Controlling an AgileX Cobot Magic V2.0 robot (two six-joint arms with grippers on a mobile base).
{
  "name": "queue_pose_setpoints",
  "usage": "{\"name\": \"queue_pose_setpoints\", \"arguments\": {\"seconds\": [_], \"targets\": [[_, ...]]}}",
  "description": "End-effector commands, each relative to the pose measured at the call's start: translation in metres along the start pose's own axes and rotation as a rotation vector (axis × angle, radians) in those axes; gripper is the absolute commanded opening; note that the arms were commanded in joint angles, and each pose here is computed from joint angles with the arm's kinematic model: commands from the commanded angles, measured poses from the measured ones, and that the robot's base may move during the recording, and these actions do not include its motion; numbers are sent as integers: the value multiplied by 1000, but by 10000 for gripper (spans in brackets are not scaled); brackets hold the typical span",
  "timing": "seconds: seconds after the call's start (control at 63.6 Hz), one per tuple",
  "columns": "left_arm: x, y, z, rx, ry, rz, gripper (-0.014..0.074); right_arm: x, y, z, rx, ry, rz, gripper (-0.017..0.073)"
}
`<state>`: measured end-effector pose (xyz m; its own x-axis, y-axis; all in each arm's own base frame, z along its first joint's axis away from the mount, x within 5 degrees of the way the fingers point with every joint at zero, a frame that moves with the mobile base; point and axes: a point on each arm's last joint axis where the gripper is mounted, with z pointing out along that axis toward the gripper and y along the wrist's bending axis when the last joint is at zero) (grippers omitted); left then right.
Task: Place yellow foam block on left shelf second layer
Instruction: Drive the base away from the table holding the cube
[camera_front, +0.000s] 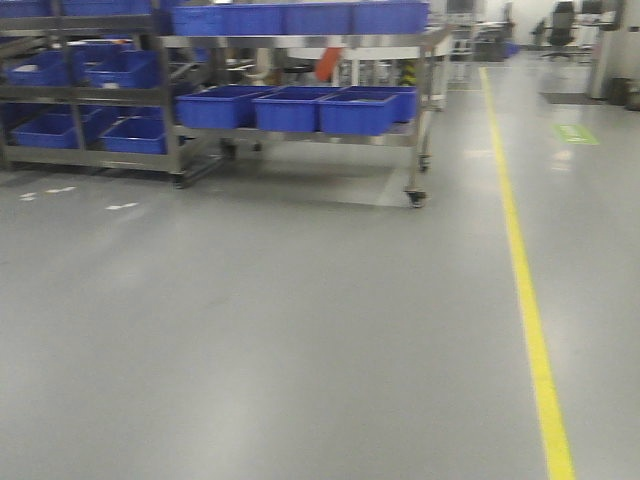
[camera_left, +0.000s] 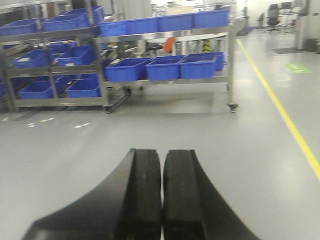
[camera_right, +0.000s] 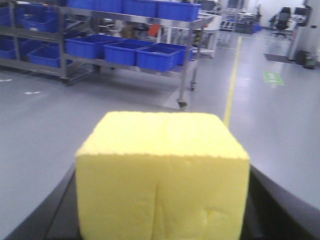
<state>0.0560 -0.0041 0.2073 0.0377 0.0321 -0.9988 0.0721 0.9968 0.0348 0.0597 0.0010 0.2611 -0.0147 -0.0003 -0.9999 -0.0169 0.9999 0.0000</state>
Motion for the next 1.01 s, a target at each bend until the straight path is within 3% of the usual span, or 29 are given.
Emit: {"name": "queue_pose_setpoints", "arguments": {"seconds": [0.0, 0.99], "targets": [[0, 0, -1, 4, -77, -9, 124, -18, 0, -1, 6, -114, -13, 487], [0, 0, -1, 4, -77, -9, 124, -18, 0, -1, 6, -114, -13, 487]]}}
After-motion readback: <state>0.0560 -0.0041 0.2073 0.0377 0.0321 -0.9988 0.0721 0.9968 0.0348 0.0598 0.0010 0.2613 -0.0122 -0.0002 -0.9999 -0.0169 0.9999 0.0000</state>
